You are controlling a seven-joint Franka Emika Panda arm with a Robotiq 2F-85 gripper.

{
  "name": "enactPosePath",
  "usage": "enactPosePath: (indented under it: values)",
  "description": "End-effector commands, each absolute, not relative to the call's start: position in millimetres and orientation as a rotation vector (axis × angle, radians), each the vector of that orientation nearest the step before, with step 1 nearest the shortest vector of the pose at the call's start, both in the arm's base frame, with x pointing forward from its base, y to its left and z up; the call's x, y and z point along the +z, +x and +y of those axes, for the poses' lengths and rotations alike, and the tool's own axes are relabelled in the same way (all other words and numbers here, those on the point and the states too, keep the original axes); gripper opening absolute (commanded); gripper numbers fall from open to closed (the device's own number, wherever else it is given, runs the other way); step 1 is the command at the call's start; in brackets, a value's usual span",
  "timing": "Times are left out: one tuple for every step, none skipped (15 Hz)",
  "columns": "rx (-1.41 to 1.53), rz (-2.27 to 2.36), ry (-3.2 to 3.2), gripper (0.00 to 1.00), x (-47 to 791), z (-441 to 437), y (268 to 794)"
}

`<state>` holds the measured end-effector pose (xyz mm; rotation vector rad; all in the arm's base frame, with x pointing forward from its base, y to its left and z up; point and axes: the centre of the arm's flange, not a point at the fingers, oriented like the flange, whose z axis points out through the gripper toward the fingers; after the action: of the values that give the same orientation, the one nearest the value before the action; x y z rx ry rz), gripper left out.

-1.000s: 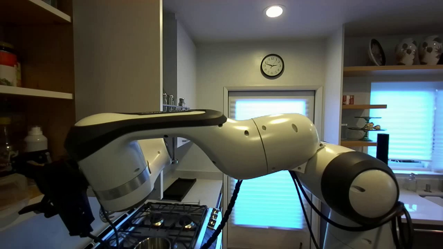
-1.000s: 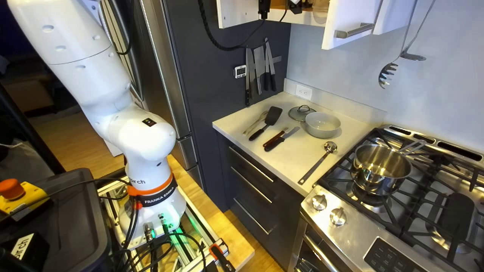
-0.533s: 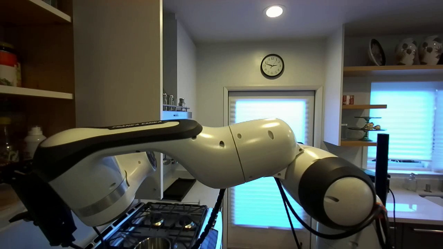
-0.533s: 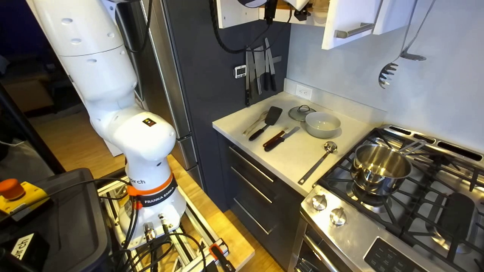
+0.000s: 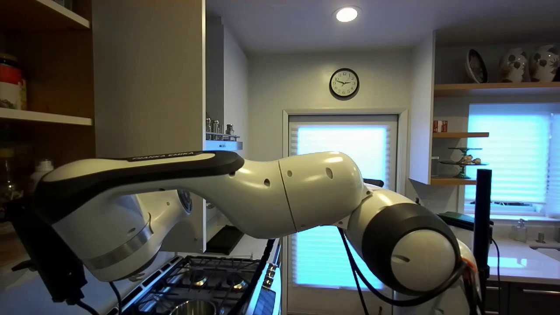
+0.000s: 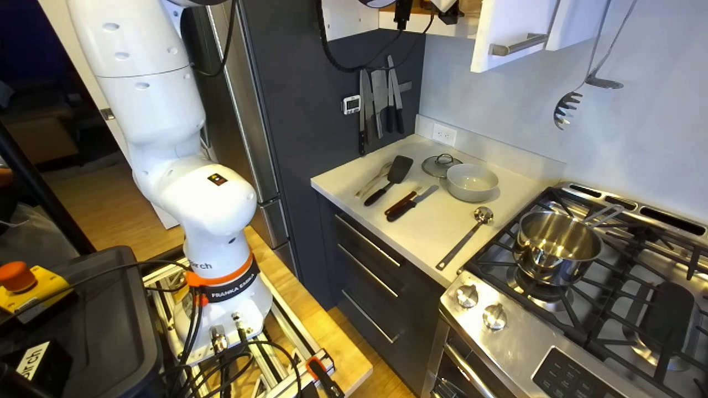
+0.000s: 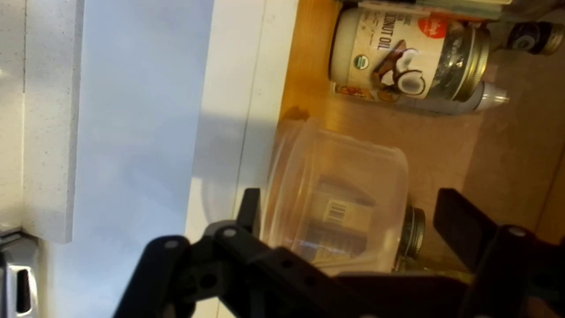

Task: Turn the clear bowl in the upper cabinet upside down

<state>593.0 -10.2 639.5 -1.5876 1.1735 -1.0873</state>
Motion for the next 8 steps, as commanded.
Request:
enactPosePath:
  values:
    - [-1.046, 1.234, -1.581, 1.0, 631.0, -19.9, 602.9]
    - [-1.041, 1.239, -1.574, 1.0, 629.0, -23.1, 603.8]
    - [-1.049, 1.238, -1.557, 1.0, 631.5, -26.2, 603.7]
    - [-1.052, 1.235, -1.541, 1.0, 633.1, -27.8, 603.1]
    - [-1.049, 1.232, -1.531, 1.0, 633.7, -28.9, 602.8]
    - [-1.041, 1.227, -1.517, 1.0, 634.5, -28.9, 602.1]
    - [-1.033, 1.226, -1.507, 1.0, 635.0, -28.2, 601.9]
    - [-1.022, 1.227, -1.497, 1.0, 635.9, -27.9, 602.1]
